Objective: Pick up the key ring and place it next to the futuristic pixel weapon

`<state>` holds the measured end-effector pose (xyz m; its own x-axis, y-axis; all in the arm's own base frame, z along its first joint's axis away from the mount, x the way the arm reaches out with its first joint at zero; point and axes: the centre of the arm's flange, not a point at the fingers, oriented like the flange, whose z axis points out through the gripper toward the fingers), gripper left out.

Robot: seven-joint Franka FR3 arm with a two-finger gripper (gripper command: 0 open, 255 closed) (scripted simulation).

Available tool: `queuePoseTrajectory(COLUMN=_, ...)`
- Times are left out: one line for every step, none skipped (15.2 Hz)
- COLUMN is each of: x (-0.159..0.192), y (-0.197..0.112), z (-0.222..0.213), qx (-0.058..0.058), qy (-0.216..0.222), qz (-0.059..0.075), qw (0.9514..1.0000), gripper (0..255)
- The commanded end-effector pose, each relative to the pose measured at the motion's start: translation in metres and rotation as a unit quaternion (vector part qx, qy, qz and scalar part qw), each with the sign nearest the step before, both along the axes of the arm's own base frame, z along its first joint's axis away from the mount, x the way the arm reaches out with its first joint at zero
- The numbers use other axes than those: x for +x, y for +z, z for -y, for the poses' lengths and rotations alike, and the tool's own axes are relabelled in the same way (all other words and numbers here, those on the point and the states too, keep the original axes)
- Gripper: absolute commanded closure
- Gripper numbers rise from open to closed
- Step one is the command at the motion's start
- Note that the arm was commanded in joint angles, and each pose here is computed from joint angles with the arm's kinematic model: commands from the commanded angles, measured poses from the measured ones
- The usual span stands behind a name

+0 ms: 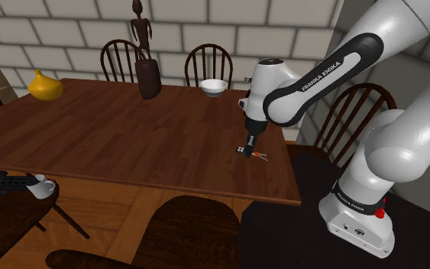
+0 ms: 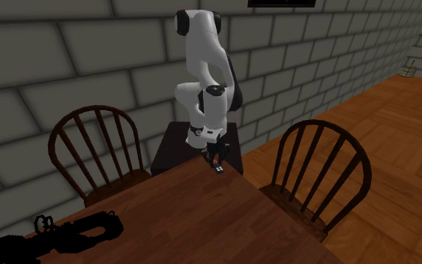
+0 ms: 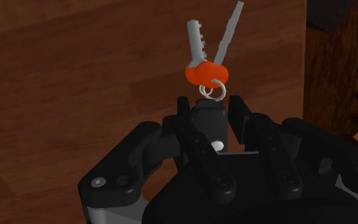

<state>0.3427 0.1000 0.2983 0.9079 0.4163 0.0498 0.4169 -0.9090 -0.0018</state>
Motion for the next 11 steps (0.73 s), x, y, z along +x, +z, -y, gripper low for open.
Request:
queuePoseTrajectory(x=0.0, y=0.01, z=0.0, qx=0.0, qy=0.0, qz=0.0, qw=1.0, gripper=255)
queuePoseTrajectory(x=0.0, y=0.016, z=0.0, qx=0.0, qy=0.0, qz=0.0, qw=1.0, gripper=255)
queuePoseTrajectory(x=0.0, y=0.021, z=0.0, qx=0.0, qy=0.0, qz=0.0, qw=1.0, gripper=255)
queuePoseTrajectory(x=0.0, y=0.026, z=0.0, qx=0.0, qy=0.0, qz=0.0, qw=1.0, gripper=255)
queuePoseTrajectory(x=0.0, y=0.031, z=0.0, qx=0.0, qy=0.0, qz=0.0, qw=1.0, gripper=255)
queuePoseTrajectory(x=0.0, y=0.037, z=0.0, qx=0.0, qy=0.0, qz=0.0, qw=1.0, gripper=255)
queuePoseTrajectory(x=0.0, y=0.042, z=0.0, qx=0.0, qy=0.0, qz=0.0, qw=1.0, gripper=255)
queuePoseTrajectory(x=0.0, y=0.047, z=0.0, qx=0.0, qy=0.0, qz=0.0, qw=1.0, gripper=255)
queuePoseTrajectory(x=0.0, y=0.053, z=0.0, qx=0.0, qy=0.0, qz=0.0, qw=1.0, gripper=255)
queuePoseTrajectory(x=0.0, y=0.058, z=0.0, qx=0.0, qy=0.0, qz=0.0, qw=1.0, gripper=255)
queuePoseTrajectory(x=0.0, y=0.063, z=0.0, qx=0.0, qy=0.0, qz=0.0, qw=1.0, gripper=255)
